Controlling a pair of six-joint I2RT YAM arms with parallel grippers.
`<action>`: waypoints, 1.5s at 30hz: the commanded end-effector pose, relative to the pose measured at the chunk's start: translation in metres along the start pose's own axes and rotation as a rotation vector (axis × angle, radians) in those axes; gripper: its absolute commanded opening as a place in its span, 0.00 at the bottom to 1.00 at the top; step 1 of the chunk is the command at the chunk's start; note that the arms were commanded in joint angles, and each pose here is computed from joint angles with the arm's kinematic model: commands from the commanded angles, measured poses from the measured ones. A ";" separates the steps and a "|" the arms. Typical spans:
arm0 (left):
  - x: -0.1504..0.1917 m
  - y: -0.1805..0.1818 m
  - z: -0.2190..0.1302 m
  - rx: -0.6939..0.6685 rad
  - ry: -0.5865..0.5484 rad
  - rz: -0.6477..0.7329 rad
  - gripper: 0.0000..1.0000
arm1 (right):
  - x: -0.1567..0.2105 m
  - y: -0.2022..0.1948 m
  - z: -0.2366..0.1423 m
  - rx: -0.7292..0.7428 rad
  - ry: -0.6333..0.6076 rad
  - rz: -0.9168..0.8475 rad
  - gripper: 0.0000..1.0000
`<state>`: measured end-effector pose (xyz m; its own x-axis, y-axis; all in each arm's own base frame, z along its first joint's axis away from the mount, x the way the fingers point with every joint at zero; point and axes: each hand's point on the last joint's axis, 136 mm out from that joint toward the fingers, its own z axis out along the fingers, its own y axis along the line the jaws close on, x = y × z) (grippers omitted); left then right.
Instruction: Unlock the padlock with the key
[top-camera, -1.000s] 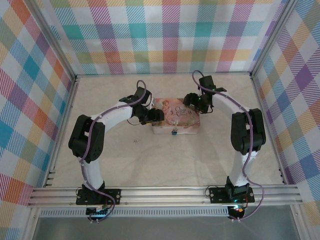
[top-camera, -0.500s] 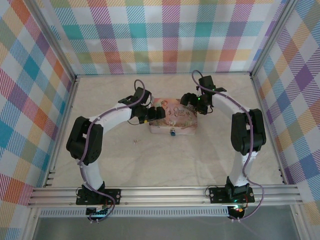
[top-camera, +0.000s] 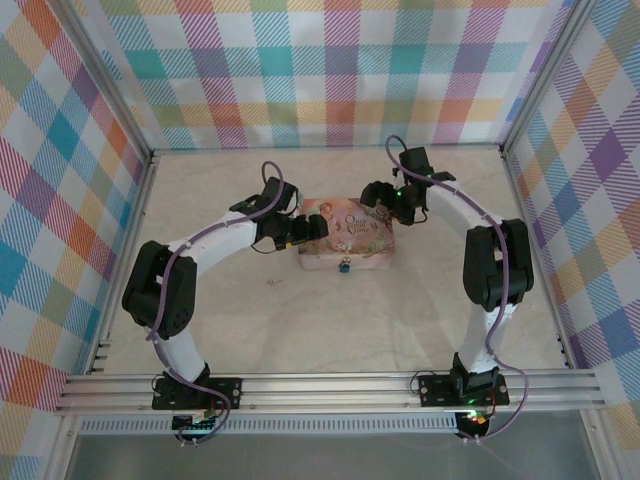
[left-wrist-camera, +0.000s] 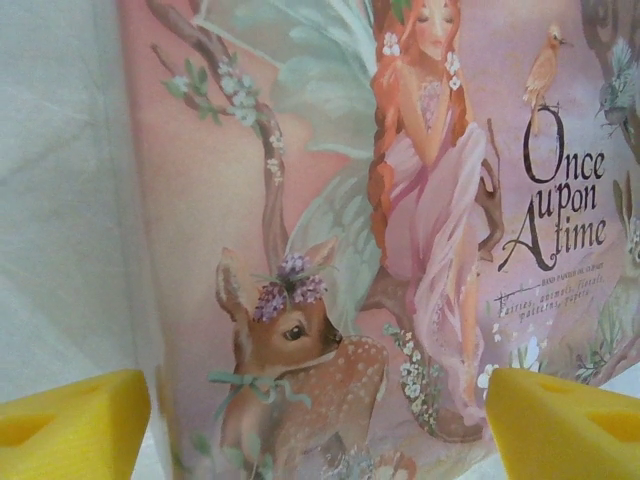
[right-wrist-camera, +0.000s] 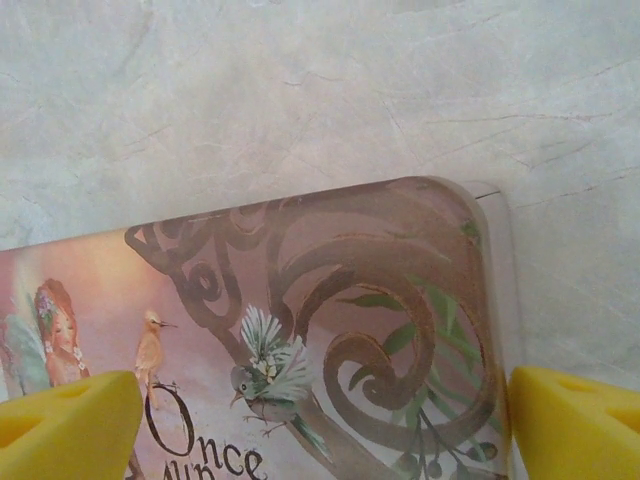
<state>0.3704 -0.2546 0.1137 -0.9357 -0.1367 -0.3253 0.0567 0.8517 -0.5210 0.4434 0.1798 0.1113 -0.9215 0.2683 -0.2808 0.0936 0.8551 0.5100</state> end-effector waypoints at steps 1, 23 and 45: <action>-0.012 0.004 -0.028 -0.038 -0.089 -0.003 0.90 | -0.007 0.008 -0.024 0.012 -0.043 -0.048 0.96; 0.055 0.104 -0.056 -0.421 -0.045 -0.215 0.59 | 0.101 0.039 -0.118 -0.088 -0.165 -0.253 0.85; 0.083 0.141 -0.006 -0.537 0.044 -0.326 0.42 | 0.138 0.022 -0.106 -0.078 -0.134 -0.211 0.85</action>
<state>0.3033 -0.1483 0.0250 -0.8975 -0.4041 -0.1765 -0.3830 0.9128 -0.1421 0.2758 0.1862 0.1686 -0.8665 0.1350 -0.4805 -0.1279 0.8705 0.4752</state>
